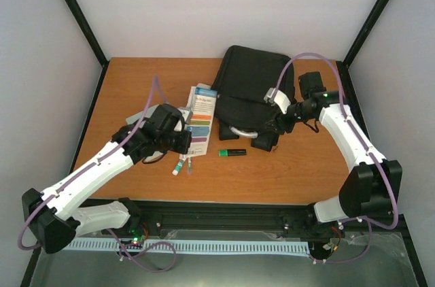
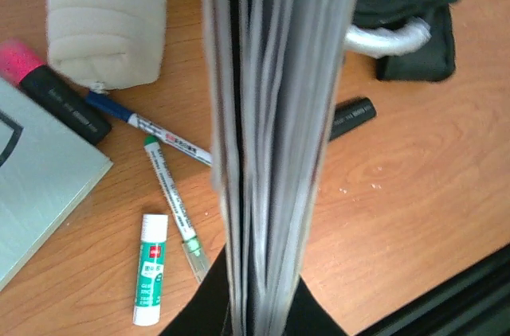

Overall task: Pack the student bag
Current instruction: Place the book in the student bag.

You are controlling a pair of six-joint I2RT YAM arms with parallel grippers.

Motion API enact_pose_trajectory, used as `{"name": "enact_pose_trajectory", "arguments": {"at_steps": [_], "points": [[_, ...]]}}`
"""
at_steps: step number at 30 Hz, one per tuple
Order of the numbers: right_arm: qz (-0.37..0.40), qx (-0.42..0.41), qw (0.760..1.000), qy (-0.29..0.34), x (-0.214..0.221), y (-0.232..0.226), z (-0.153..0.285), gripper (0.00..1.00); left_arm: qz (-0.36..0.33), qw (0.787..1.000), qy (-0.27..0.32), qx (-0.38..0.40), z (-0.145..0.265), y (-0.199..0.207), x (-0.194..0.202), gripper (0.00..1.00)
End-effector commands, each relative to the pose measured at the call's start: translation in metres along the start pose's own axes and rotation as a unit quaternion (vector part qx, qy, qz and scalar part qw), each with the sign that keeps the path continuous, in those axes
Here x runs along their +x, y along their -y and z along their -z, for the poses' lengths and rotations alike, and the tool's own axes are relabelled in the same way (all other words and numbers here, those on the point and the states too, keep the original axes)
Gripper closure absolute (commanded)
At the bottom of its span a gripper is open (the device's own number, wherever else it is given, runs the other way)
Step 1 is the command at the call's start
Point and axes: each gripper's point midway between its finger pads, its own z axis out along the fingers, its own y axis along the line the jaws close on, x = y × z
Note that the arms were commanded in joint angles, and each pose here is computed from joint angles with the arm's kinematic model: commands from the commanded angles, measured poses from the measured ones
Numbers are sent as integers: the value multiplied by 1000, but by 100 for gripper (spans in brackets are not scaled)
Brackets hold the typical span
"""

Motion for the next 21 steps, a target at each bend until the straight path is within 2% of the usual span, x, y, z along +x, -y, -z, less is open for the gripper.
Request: {"name": "enact_pose_trajectory", "arguments": {"at_steps": [1,5,10,17,21], "points": [[57,117,990,-59,17,37,-13,40,97,995,38,0,7,-16,-26,99],[74,144,983,-91,27,49,-27,40,118,990,31,69,-4,-8,-35,99],[97,168,971,-139,37,69,-48,42,107,983,41,142,-7,9,-45,99],[129,134,967,-173,47,68,-79,40,98,982,55,148,-8,7,-36,99],[120,156,963,-185,47,81,-87,39,97,983,66,145,-5,4,-30,99]]}}
